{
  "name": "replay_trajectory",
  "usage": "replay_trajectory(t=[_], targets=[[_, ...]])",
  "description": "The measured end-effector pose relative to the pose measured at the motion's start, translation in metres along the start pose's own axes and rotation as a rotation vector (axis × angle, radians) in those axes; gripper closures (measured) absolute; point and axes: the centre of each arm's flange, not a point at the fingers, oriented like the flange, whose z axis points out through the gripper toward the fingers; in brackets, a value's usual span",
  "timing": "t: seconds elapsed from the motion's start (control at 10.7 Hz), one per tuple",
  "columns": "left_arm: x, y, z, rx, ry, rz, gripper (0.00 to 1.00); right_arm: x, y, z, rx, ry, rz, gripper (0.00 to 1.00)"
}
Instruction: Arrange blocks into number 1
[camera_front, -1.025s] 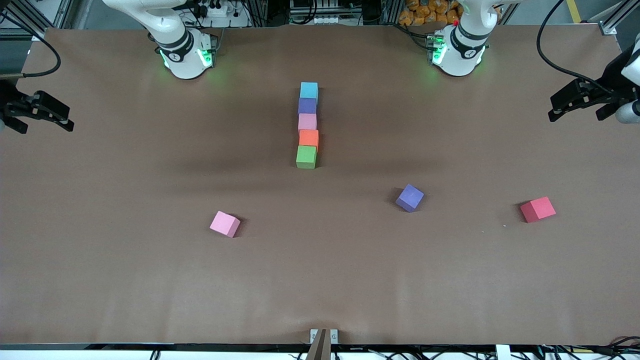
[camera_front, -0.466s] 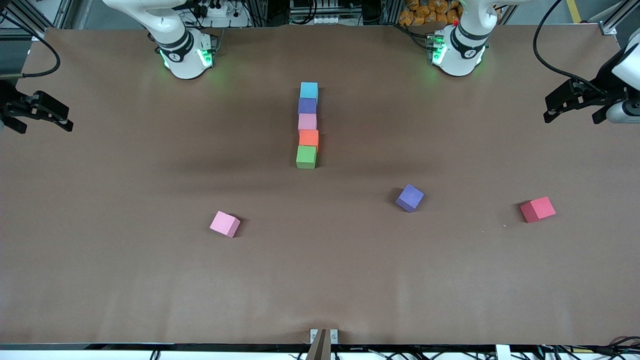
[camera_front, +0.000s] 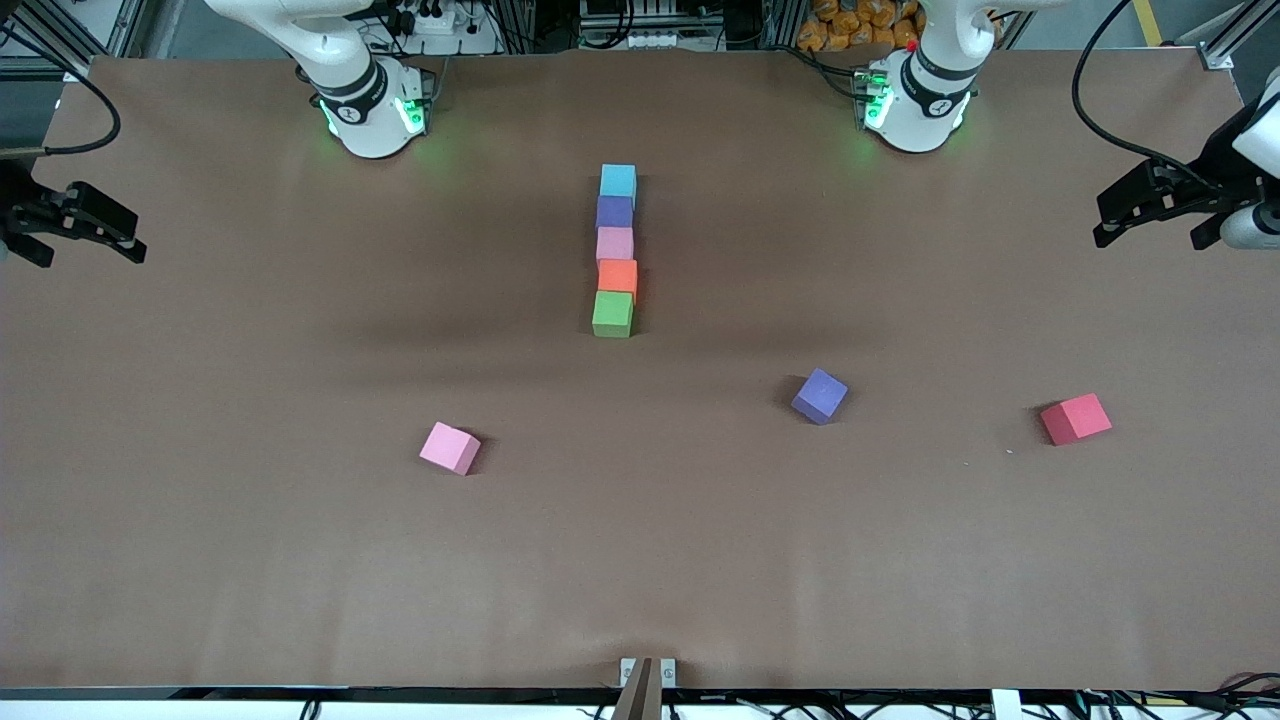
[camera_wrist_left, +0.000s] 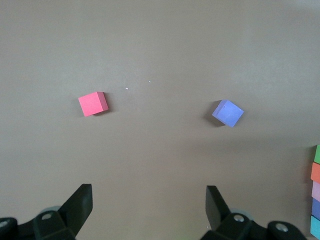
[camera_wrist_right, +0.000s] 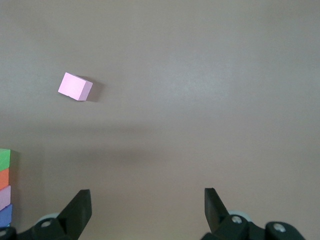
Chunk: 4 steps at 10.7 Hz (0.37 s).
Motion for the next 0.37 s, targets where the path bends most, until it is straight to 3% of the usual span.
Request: replay_trajectory(t=[0.37], targets=[[-0.0001,0.0037,0.0001,0.0,0.0,0.007,0.0,0.0,0.0,0.0,0.0,0.0,0.0,0.0]])
